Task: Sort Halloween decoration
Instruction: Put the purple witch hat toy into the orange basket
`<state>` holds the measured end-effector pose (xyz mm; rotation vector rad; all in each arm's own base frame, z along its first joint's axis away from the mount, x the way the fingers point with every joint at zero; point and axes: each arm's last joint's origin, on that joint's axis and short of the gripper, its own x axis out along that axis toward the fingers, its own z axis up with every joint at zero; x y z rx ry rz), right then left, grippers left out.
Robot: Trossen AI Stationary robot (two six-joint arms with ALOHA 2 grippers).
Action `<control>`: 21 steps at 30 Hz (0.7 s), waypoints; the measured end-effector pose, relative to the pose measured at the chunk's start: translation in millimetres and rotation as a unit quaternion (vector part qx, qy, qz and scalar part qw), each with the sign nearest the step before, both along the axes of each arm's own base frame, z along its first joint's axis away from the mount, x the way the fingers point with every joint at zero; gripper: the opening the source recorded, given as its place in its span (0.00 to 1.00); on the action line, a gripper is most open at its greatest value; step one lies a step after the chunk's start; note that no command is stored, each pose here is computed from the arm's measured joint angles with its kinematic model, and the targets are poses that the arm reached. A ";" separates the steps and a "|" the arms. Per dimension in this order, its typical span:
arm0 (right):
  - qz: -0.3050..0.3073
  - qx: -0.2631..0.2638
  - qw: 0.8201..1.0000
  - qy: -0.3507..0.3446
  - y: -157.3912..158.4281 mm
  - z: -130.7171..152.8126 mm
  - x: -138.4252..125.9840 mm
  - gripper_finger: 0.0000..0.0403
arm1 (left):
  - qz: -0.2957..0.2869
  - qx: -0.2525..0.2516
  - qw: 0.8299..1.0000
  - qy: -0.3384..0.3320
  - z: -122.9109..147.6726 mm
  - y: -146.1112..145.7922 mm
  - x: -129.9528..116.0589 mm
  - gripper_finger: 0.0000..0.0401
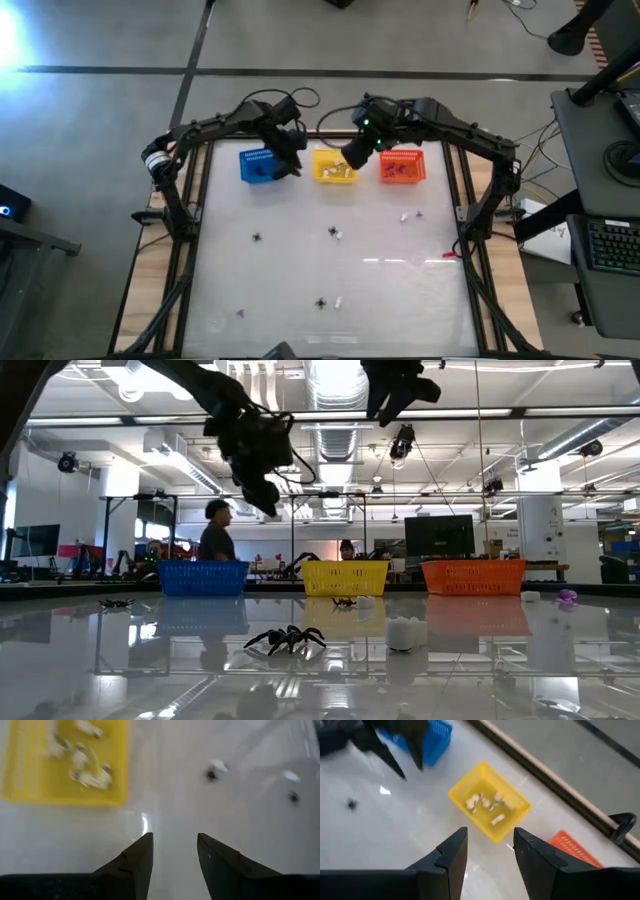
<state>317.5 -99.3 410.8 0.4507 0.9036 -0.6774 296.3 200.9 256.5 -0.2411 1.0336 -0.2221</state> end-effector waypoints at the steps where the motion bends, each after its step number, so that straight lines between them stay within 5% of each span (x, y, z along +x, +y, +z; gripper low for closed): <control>1: 0.006 0.002 1.000 0.006 3.2 -3.6 1.7 0.37 | -0.003 -0.006 1.000 0.008 2.8 -3.2 -3.6 0.33; 9: 0.018 0.032 0.998 0.056 29.2 -36.8 11.8 0.37 | -0.004 -0.017 1.000 0.022 13.2 -27.5 -34.1 0.29; 15: -0.072 0.080 0.988 0.108 44.8 -63.7 6.3 0.37 | 0.021 -0.020 0.999 0.014 24.4 -49.2 -62.8 0.28; 21: -0.161 0.095 0.961 0.206 57.7 -93.0 -11.4 0.37 | 0.037 -0.009 0.999 -0.012 36.9 -71.6 -92.2 0.28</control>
